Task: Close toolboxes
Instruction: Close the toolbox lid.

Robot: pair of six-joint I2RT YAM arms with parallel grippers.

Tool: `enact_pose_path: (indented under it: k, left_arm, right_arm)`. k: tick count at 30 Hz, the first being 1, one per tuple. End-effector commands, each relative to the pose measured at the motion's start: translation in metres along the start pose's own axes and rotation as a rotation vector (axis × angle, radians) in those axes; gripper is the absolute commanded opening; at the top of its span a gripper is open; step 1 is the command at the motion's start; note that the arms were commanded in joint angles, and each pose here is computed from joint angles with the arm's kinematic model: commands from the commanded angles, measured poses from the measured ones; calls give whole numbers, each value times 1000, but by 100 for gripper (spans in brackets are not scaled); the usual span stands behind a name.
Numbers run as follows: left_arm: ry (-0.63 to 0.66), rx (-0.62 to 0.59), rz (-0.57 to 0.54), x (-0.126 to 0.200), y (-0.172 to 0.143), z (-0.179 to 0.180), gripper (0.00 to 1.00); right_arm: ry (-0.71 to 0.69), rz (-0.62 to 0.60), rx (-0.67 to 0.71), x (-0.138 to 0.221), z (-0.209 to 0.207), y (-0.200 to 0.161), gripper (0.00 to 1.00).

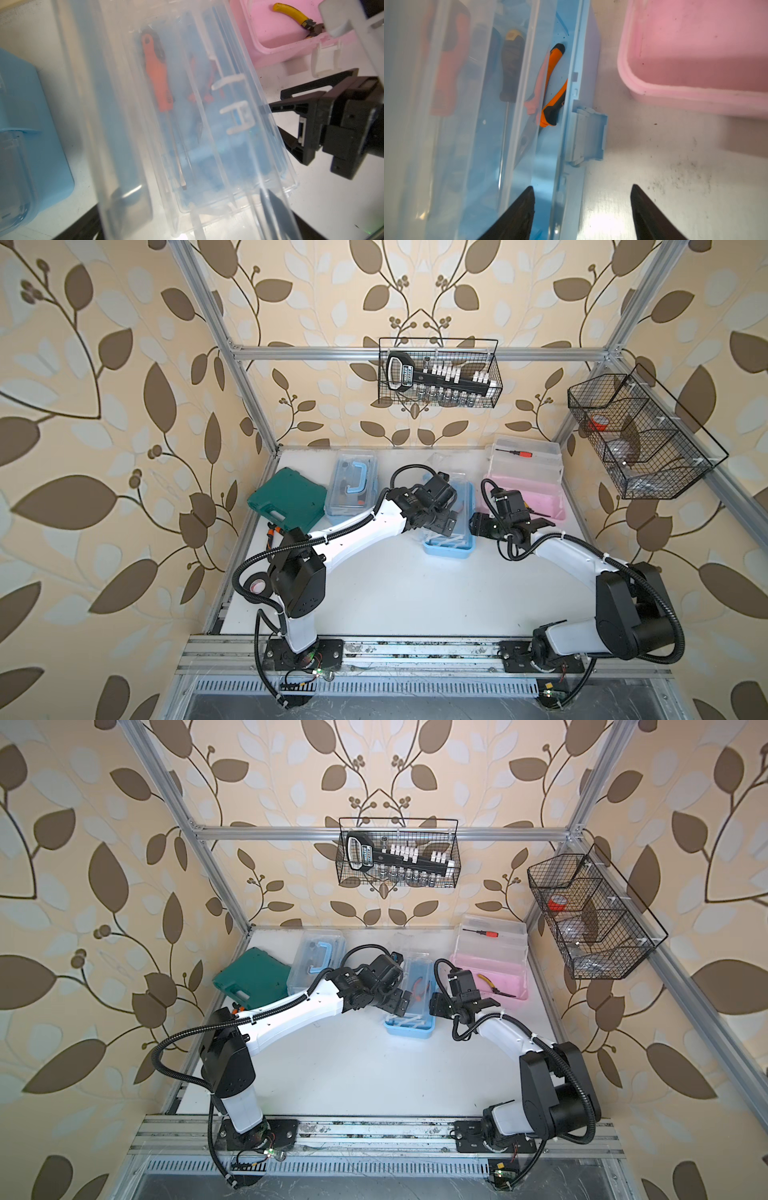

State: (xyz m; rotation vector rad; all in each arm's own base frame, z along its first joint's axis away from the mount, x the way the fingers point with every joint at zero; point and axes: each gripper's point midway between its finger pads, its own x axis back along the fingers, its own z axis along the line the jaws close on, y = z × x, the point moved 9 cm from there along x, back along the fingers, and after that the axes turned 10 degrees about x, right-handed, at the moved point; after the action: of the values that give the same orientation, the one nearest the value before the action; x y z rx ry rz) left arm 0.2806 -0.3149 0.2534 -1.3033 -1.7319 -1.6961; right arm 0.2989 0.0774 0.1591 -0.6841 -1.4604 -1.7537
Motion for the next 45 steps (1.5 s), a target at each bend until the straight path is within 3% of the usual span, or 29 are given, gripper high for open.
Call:
enact_pose_path:
  k: [1,13,25,45]
  left_arm:
    - [-80,-25,60,-8,-7,-16,99]
    - [-109,-81,61,-6,-9,-39,99]
    - [-55,-173,33,10,-5,-55,99]
    - [-365,-258,75,35,-9,-100,99]
  right_arm:
    - [-36,10,-15,9,-10,-5,70]
    - [-112,-96,-84,36,-30,4,71]
    - [-114,-44,-98,19,-36,-3,71]
    - [-67,16,-126,-7,-39,-16,67]
